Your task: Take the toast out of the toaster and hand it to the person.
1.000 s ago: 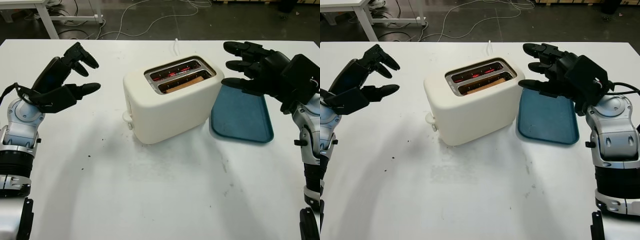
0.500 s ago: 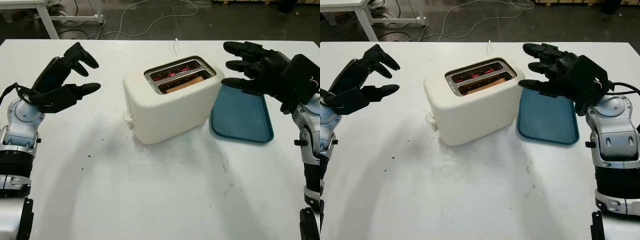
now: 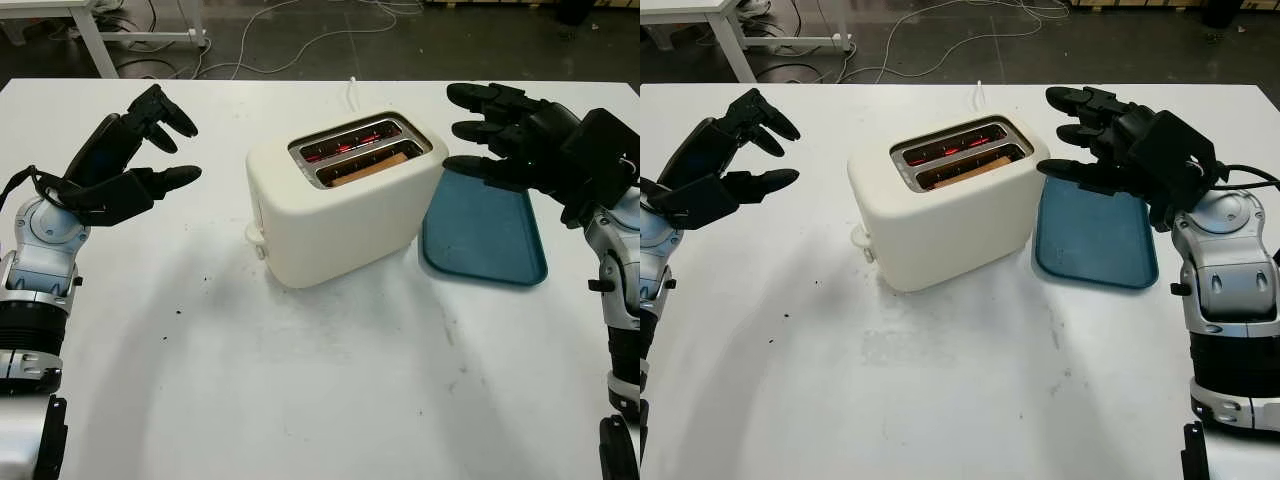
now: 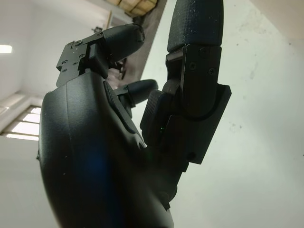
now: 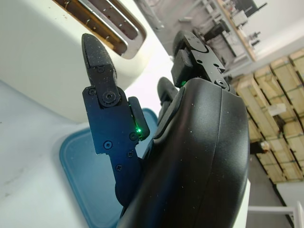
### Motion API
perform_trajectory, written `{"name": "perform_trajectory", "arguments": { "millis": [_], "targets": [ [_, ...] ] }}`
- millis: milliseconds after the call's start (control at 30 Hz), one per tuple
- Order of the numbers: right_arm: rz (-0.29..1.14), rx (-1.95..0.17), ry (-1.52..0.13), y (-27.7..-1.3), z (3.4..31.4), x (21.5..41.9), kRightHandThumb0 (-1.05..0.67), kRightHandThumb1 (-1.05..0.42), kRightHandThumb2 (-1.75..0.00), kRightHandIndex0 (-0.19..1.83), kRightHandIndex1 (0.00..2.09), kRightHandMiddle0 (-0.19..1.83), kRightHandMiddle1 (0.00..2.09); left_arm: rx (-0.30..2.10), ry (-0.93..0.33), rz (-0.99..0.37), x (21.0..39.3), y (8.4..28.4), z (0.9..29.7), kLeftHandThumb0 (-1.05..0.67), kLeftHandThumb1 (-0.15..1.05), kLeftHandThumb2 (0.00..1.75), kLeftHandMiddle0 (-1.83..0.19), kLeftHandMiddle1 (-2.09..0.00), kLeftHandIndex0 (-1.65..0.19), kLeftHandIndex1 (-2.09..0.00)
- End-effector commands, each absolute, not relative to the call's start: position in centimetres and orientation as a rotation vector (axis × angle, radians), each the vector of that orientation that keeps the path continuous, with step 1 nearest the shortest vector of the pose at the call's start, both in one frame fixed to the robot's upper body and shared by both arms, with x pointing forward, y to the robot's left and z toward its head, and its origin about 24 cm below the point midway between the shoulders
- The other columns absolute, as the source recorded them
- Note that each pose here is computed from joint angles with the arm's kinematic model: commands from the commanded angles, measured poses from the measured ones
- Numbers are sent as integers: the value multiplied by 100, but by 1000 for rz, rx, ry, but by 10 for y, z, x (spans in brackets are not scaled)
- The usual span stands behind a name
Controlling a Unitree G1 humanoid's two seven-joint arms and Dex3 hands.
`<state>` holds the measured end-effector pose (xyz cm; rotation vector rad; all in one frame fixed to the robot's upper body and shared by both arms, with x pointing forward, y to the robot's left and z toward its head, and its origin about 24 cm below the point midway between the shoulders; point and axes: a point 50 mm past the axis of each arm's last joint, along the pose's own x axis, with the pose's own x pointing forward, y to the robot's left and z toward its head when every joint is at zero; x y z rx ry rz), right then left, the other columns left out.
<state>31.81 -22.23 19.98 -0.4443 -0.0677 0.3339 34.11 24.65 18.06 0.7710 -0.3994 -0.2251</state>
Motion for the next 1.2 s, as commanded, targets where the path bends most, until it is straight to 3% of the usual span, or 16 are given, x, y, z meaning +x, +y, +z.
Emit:
{"name": "perform_trajectory", "arguments": {
  "millis": [0,1167],
  "targets": [
    [336,-451,-86,-221,203,317,-46,-83,0,0,58,24,10,757,-413,-222,341,247,183,-105,92,30,0,-175,0,-162],
    [338,-433,-83,-220,202,317,-43,-83,0,0,57,23,11,773,-405,-215,340,248,183,-105,92,32,0,-175,0,-163]
  ]
}}
